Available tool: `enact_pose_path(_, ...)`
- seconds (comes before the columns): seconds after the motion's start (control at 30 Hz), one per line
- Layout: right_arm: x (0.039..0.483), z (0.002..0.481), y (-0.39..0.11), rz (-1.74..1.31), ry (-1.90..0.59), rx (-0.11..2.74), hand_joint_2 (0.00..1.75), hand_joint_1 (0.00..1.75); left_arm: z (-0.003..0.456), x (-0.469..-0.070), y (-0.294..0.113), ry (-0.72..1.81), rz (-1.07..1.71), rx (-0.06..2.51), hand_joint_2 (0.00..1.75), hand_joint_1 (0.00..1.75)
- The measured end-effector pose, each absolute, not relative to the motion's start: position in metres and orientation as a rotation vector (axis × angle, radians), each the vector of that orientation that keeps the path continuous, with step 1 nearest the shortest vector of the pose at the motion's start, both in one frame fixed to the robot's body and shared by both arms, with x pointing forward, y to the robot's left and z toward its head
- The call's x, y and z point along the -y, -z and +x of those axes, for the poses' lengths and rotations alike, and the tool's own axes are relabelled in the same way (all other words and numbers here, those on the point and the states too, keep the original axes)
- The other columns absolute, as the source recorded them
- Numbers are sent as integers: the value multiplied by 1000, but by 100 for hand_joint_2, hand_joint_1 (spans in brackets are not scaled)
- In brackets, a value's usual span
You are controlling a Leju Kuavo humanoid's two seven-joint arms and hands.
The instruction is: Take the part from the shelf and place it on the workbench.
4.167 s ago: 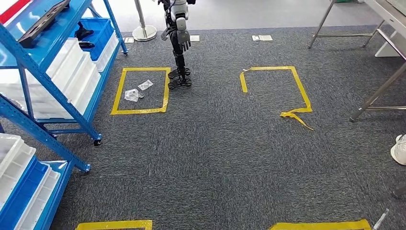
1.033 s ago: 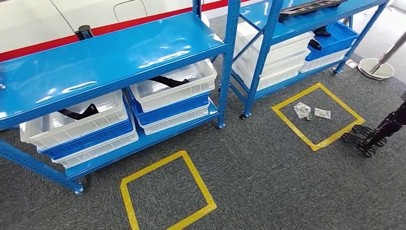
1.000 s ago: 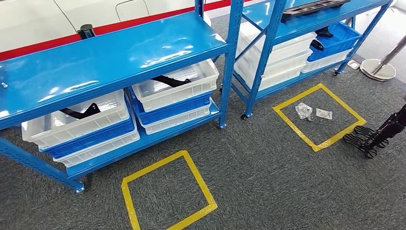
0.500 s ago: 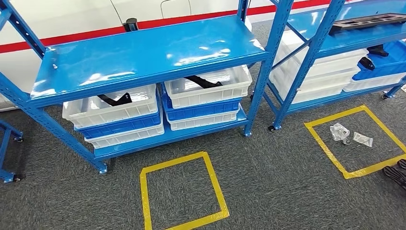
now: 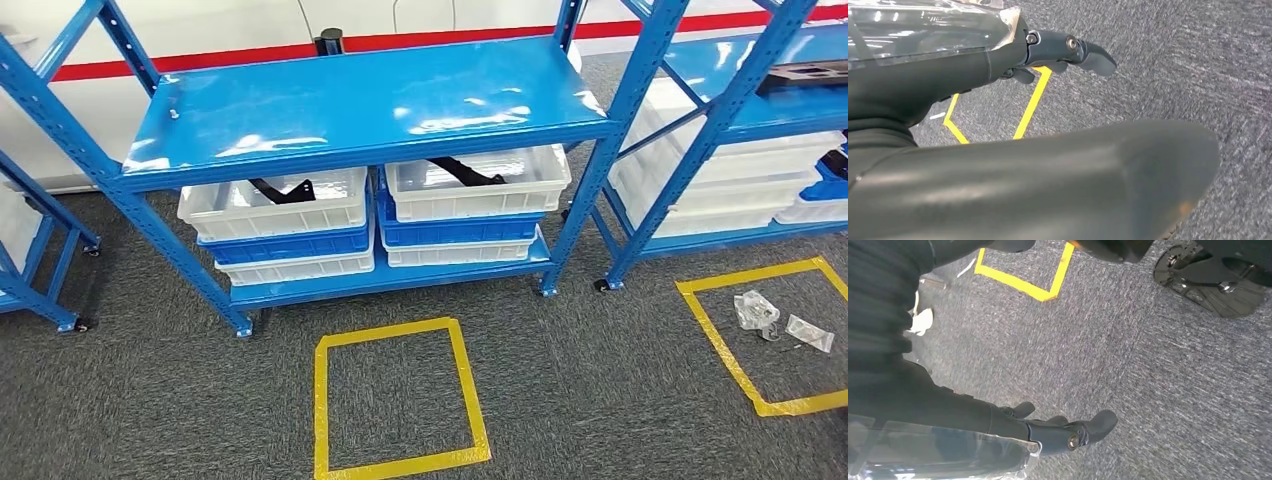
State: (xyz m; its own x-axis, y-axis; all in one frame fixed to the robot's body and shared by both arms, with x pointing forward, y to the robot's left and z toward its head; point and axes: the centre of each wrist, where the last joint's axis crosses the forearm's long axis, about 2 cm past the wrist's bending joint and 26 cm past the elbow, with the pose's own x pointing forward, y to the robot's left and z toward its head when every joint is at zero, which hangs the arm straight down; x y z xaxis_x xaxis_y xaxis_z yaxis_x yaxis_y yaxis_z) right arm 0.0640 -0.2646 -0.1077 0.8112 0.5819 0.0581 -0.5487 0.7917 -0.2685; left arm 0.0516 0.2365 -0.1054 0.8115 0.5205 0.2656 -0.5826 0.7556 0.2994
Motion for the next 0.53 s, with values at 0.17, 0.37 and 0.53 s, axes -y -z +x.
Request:
enact_pose_path(0.17,266,63,108,-248,-612,138,175,0,52,-235,105,-603,383,166,0,0)
enact_pose_path(0.37,266,62,108,-246,-619,134,44,0,50,-234,105,-604,386,157,0,0)
enact_pose_path(0.53,264,68,107,-248,-621,153,0,0,48,-235,105,-607,394,148,0,0)
